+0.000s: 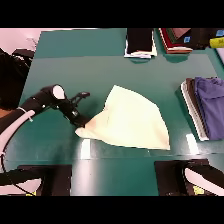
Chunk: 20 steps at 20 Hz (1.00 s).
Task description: Fold the shirts.
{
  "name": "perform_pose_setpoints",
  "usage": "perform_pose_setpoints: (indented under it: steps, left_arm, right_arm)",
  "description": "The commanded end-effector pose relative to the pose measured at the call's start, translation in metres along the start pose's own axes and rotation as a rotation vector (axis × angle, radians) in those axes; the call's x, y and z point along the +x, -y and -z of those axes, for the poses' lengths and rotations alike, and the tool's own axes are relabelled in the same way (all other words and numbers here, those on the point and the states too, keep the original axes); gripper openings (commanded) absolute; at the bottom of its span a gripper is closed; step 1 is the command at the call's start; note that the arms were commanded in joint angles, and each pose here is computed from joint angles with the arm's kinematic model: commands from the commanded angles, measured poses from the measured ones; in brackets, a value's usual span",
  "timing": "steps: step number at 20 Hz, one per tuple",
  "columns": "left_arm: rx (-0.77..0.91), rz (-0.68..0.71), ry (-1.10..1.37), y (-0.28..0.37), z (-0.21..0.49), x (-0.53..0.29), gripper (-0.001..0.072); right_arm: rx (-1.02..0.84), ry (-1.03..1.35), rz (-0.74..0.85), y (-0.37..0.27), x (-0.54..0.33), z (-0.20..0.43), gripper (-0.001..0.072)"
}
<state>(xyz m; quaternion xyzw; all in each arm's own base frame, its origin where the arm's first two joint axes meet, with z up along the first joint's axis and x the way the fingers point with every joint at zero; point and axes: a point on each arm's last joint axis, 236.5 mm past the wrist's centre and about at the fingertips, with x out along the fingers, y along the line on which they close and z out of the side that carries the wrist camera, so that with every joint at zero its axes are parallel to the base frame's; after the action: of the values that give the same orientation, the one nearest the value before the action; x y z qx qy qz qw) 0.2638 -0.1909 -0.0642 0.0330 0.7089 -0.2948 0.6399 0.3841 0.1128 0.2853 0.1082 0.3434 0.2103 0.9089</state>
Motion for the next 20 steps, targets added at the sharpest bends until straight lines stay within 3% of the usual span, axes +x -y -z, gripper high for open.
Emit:
perform_pose_setpoints:
  steps: [1, 6, 7, 8, 9, 20]
  left_arm:
    - [-0.045, -0.156, 0.217, -0.046, -0.043, -0.066, 0.0027]
    - [-0.203, -0.244, 0.556, -0.105, -0.084, -0.196, 0.0026]
    - [-0.209, -0.251, 0.575, -0.109, -0.086, -0.204, 0.0027]
    - [-0.209, -0.252, 0.578, -0.109, -0.086, -0.205, 0.0027]
    - [-0.21, -0.248, 0.57, -0.108, -0.085, -0.203, 0.0027]
    - [-0.214, -0.231, 0.559, -0.105, -0.084, -0.2, 0.0027]
  right_arm:
    - [0.04, -0.071, 0.006, 0.012, 0.021, 0.025, 0.0015]
    - [0.12, -0.188, 0.014, 0.034, 0.078, 0.084, 0.0018]
    - [0.131, -0.211, 0.012, 0.035, 0.096, 0.097, 0.011]
    - [0.138, -0.234, 0.009, 0.036, 0.114, 0.108, 0.035]
    - [0.141, -0.255, 0.005, 0.035, 0.134, 0.119, 0.0444]
    - [0.139, -0.455, -0.025, 0.04, 0.317, 0.165, 0.0447]
